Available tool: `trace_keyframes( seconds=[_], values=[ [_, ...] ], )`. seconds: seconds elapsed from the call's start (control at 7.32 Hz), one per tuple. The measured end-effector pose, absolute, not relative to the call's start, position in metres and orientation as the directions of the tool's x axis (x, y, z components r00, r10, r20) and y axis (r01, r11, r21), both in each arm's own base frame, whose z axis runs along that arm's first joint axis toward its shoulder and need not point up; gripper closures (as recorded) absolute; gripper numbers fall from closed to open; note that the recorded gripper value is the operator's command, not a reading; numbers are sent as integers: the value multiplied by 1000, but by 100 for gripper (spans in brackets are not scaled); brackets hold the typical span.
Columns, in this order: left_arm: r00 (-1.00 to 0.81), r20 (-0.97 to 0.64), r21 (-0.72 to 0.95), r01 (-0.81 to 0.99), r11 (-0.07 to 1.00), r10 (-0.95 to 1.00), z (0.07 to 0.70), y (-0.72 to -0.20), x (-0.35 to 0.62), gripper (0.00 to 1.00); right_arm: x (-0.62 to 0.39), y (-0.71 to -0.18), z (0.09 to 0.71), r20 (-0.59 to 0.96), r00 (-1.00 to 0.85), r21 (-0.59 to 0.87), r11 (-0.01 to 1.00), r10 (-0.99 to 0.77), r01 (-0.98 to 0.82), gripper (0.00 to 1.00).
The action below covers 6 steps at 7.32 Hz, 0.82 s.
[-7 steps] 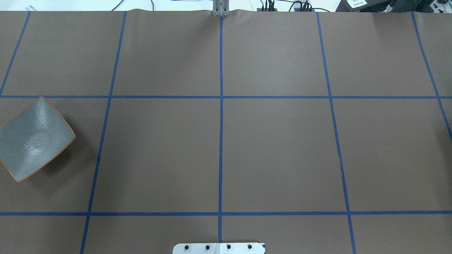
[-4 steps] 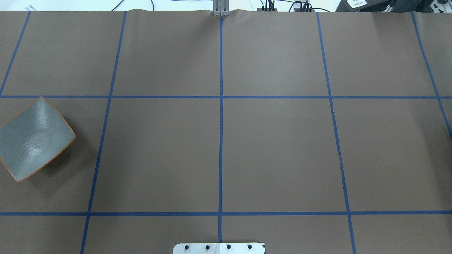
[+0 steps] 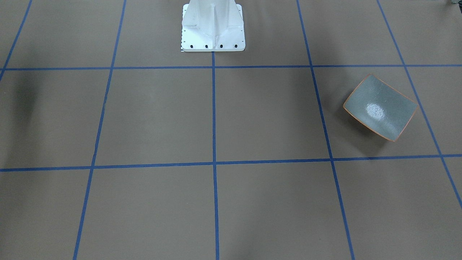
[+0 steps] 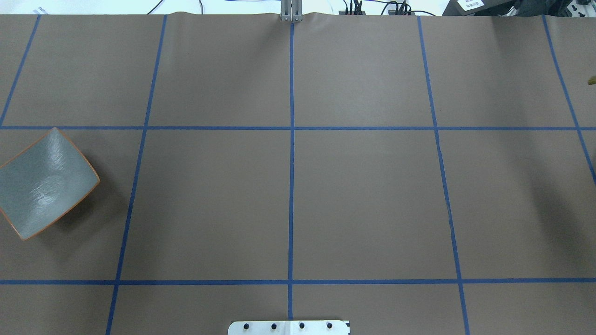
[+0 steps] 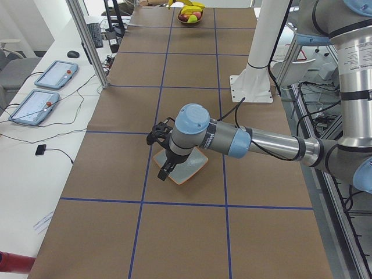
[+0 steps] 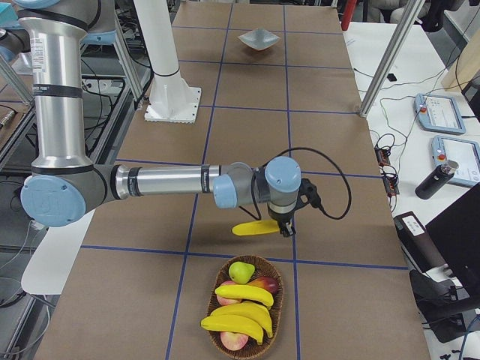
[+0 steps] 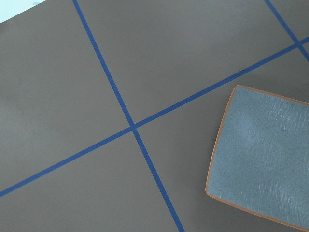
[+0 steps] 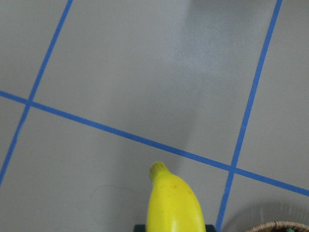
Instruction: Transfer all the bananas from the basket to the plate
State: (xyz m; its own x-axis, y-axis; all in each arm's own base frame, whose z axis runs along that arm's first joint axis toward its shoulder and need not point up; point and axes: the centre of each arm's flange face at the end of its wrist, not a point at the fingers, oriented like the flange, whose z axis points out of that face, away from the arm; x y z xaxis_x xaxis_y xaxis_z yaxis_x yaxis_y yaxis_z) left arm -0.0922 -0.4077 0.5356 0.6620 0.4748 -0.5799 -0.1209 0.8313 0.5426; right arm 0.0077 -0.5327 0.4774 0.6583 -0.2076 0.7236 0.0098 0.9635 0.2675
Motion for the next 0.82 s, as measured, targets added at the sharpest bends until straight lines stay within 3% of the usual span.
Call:
trace_keyframes(
  seconds=[0.41,0.82],
  values=[
    [625,-675,538,54,841,391,503,-412,-81,0,-91,-569,376,773,631,178,977,-63,-120,100],
    [490,-822,442,230,867,289,439,-435,-27,0,-209,-556,296,862,505,108,954,51,-280,100]
  ],
)
